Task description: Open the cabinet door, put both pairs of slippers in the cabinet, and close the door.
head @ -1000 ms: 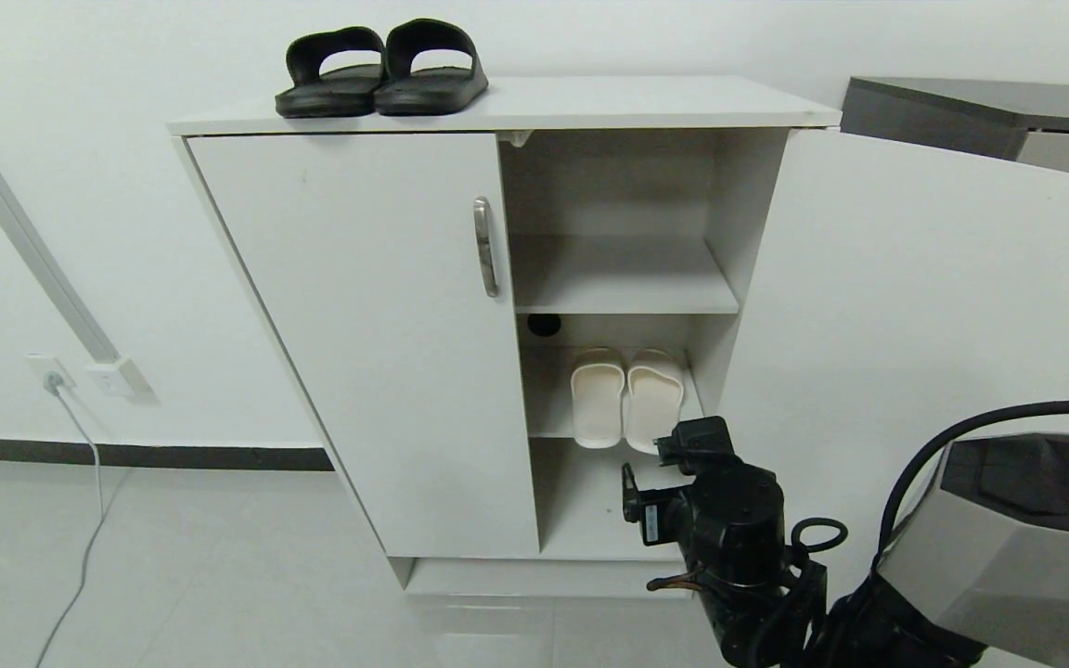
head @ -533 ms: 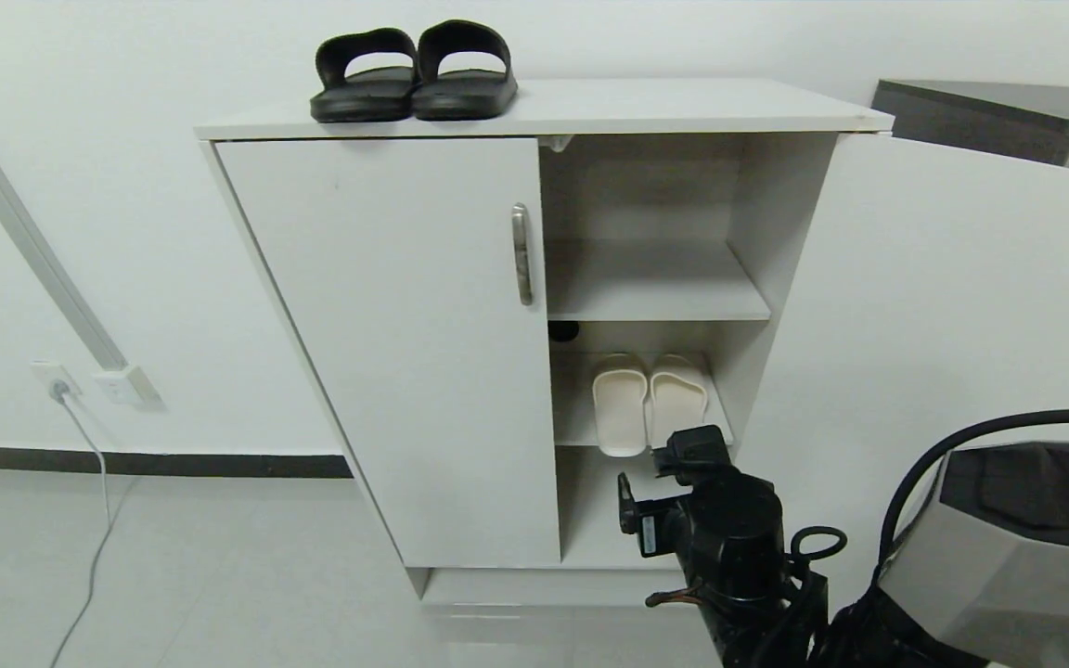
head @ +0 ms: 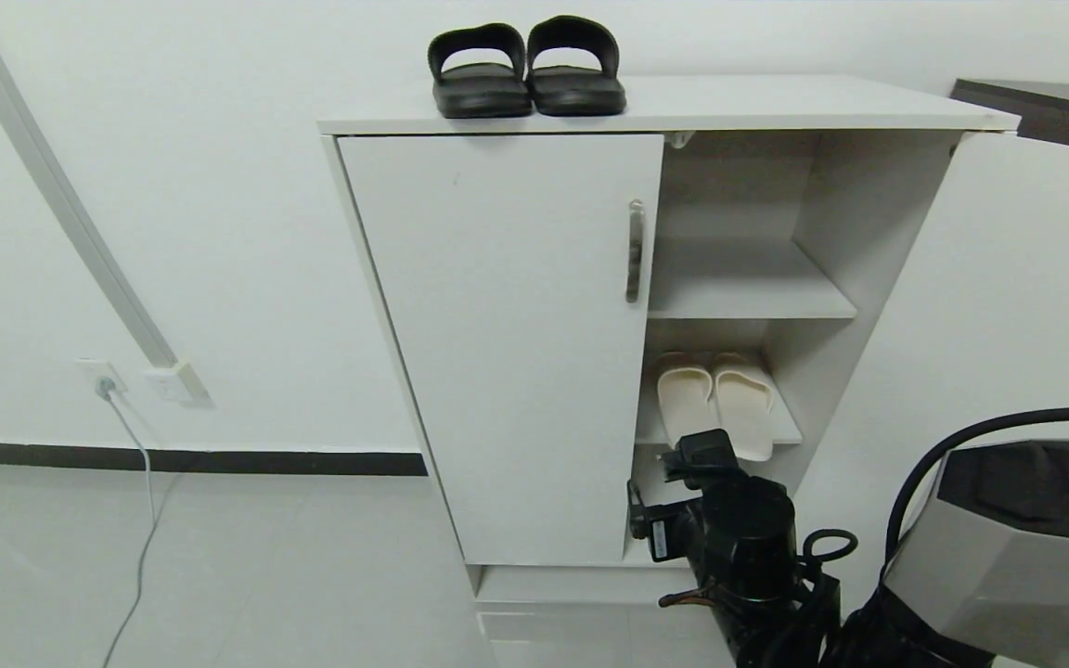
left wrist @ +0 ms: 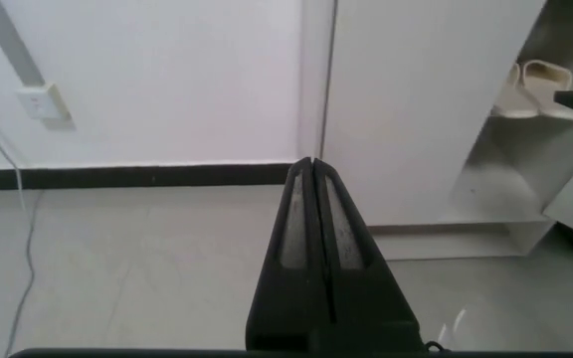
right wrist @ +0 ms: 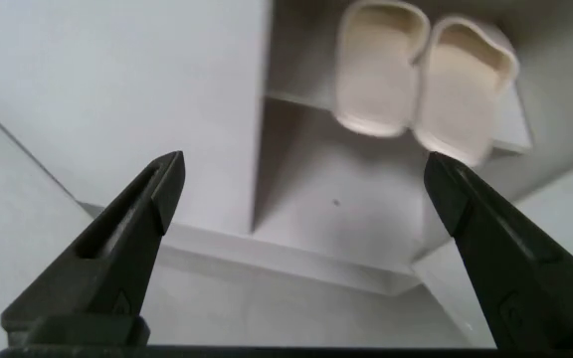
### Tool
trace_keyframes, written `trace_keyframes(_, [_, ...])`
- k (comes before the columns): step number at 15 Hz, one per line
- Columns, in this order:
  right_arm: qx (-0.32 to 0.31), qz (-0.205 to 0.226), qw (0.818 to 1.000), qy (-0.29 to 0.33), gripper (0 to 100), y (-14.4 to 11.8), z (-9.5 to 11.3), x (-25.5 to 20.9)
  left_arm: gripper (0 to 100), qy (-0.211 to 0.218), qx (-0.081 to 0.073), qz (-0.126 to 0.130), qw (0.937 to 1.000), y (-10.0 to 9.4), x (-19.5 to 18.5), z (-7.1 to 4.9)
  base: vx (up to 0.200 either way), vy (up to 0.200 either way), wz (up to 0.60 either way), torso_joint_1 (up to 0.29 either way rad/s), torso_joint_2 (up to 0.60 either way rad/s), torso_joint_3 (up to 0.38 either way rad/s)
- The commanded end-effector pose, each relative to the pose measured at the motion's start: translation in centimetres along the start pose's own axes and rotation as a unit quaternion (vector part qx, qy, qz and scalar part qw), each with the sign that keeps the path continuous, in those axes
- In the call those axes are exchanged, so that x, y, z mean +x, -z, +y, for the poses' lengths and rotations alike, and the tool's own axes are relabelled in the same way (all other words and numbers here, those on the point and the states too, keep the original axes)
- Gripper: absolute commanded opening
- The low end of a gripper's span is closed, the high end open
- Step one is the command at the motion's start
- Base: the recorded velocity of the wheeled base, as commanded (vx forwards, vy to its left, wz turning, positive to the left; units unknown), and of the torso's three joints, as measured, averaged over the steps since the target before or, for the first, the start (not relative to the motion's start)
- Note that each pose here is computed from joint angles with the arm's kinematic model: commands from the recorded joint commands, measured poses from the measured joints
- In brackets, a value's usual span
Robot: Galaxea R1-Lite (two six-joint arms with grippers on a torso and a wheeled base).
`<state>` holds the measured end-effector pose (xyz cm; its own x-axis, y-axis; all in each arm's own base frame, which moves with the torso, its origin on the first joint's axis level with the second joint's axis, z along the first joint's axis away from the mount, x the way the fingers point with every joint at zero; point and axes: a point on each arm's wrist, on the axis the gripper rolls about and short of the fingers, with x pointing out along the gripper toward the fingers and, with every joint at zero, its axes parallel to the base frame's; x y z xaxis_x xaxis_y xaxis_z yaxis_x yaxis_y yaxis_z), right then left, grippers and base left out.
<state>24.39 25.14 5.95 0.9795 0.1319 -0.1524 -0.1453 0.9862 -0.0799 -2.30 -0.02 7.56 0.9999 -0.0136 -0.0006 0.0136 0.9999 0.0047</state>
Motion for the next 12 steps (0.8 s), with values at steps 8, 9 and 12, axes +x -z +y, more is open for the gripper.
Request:
trace_keyframes(8, [0.003,-0.004,1.000,-0.009,100,0.20,0.13,0.01,0,0.000,0.001,0.000,1.0000,0.00,0.01,0.00,0.000,0.100,0.00,0.002,0.00,0.002])
trace_keyframes(9, [0.006,-0.008,1.000,-0.008,100,0.13,0.08,0.04,0,0.000,0.001,0.000,1.0000,0.00,0.01,0.00,0.000,0.000,0.00,0.000,0.00,0.000])
trace_keyframes(12, [0.003,-0.029,1.000,-0.010,100,-0.38,0.00,-0.01,0,0.000,0.001,0.000,1.0000,0.00,0.01,0.00,0.000,0.000,0.00,0.000,0.00,0.000])
